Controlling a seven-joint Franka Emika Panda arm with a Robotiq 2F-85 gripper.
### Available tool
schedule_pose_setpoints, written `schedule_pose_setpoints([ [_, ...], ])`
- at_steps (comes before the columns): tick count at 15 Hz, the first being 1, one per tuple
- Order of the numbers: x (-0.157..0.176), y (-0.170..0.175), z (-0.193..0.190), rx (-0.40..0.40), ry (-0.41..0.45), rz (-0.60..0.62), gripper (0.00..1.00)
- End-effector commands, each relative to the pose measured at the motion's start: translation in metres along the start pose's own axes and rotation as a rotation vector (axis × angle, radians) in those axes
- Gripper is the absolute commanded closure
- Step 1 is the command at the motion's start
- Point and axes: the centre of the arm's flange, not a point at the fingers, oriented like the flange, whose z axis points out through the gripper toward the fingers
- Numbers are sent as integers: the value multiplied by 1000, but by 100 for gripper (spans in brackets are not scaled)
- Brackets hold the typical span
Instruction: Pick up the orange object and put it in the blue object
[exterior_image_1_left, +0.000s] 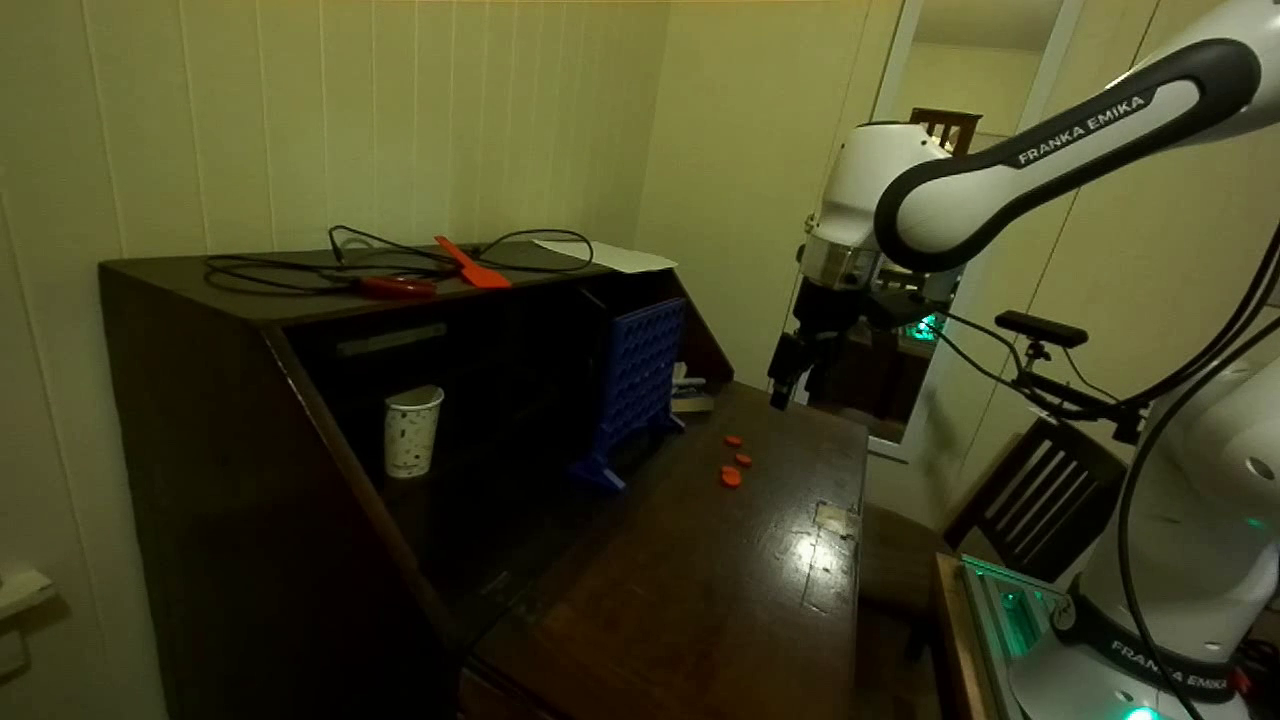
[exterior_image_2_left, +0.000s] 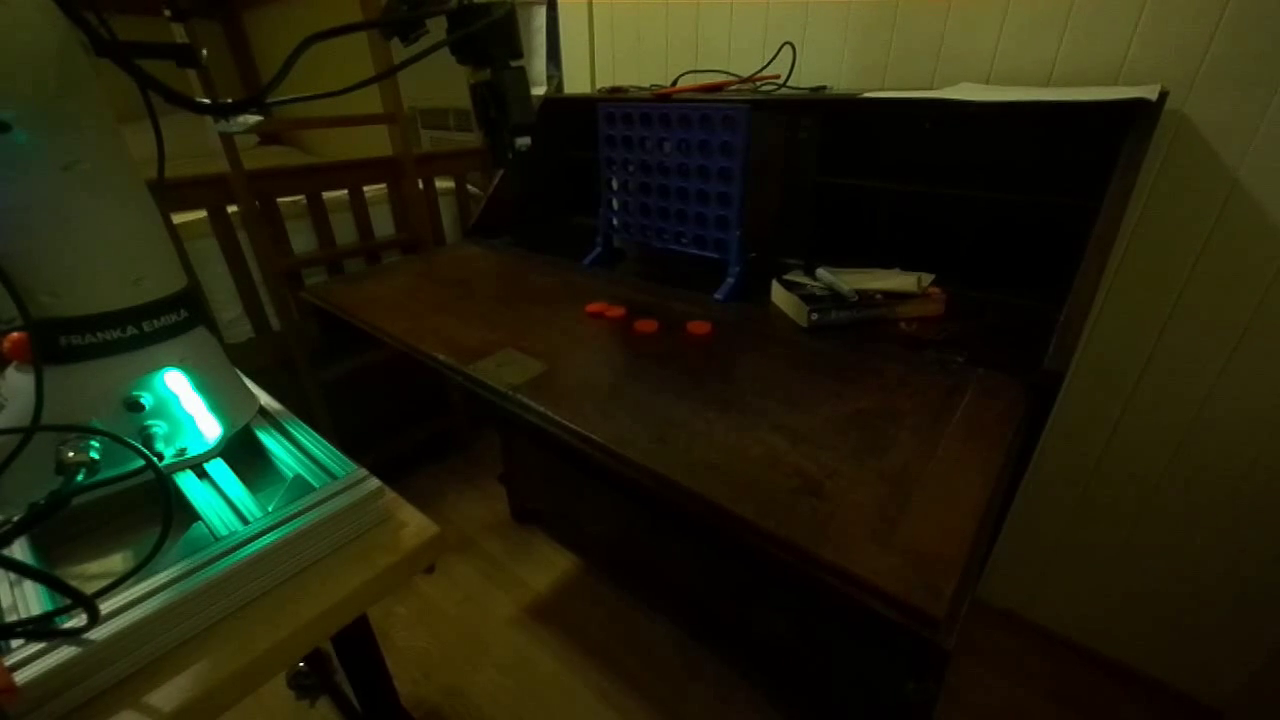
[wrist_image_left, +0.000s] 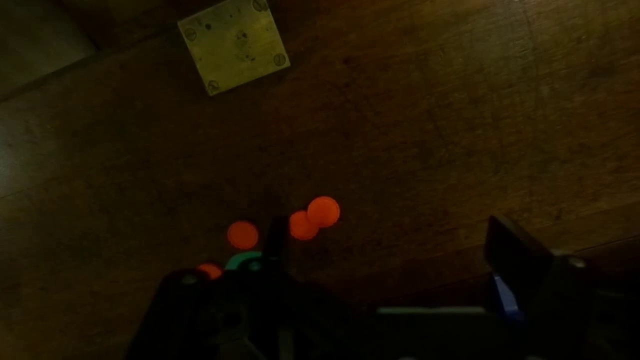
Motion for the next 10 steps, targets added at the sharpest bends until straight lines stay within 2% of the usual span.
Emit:
schedule_pose_setpoints([
  [1,0,0,0,0,0,0,0],
  [3,0,0,0,0,0,-1,0],
  [4,-3,-3,1,-34,24,4,0],
  [10,26,8,21,-64,126,44,0],
])
